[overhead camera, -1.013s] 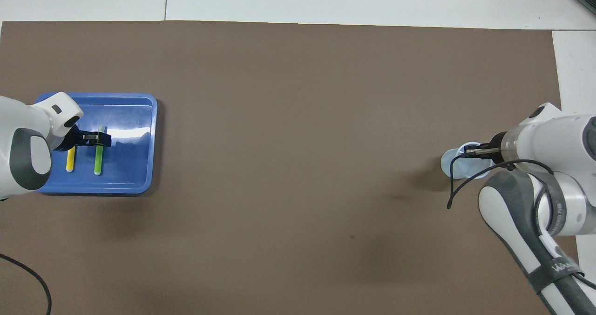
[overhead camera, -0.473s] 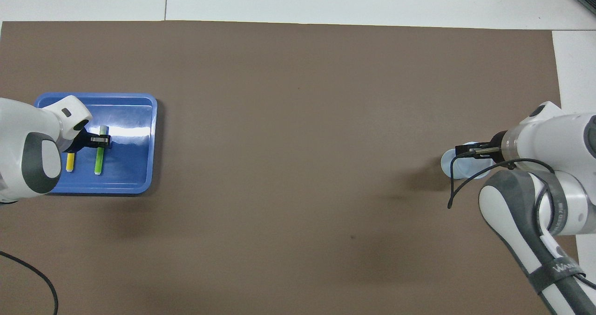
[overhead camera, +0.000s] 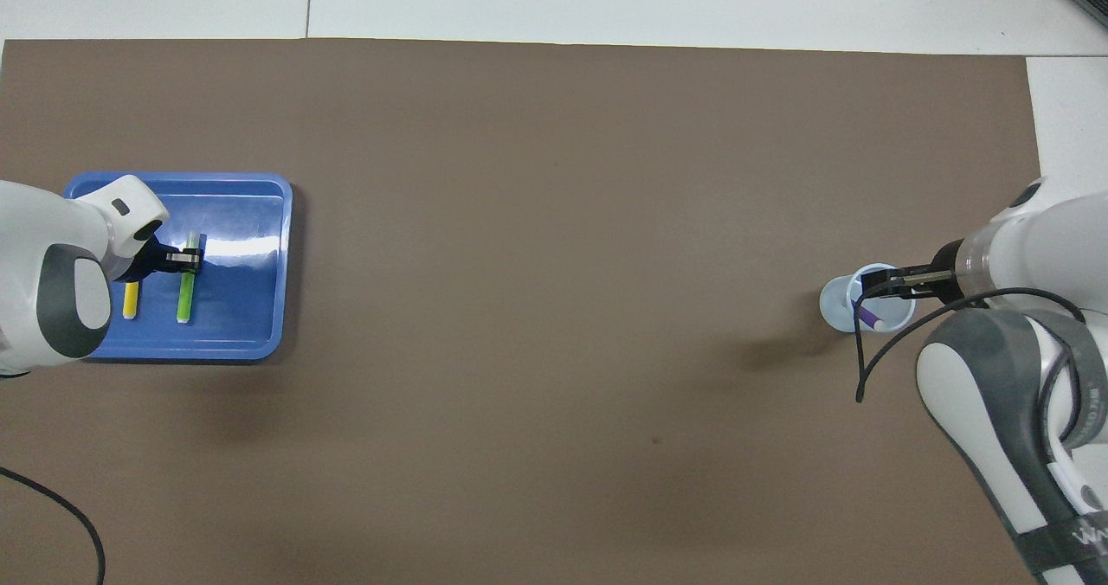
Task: Transfer and insert pens with both arms
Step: 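Grasp the green pen with the left gripper while the right gripper releases, then lift the green pen with the left gripper while the right gripper approaches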
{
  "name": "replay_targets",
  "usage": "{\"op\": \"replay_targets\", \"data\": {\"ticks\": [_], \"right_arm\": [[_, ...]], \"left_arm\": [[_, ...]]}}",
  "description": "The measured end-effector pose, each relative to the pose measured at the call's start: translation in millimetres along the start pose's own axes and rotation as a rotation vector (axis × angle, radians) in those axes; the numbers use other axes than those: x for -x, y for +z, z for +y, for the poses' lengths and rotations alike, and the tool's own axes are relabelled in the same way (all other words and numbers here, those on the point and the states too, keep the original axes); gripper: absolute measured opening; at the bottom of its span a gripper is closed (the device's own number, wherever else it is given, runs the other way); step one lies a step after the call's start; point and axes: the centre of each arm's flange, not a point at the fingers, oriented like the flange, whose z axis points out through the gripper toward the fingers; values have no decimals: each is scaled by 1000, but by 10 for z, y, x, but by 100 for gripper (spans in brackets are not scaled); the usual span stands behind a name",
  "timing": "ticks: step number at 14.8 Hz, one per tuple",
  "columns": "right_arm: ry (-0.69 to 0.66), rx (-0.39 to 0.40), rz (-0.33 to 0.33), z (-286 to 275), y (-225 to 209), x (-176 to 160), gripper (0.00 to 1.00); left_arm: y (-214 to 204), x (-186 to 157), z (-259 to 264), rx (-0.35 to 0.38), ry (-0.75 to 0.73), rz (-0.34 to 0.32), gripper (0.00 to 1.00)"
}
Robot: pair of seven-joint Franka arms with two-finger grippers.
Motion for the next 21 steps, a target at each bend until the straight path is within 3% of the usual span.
{"op": "replay_targets", "data": {"ticks": [4,7,21], "right_arm": [[-2,-10,-26,-63,-236,27,91],[-3,-63,-41,-211,-516,13,90],[8,-528,-15,-1160,-1034,73,90]], "left_arm": [[-349,-164,9,18,-68,-51,16],[-678,-216,102,32,-145,-85,16],[-1809,-27,1832,212,-675,-173,16]]}}
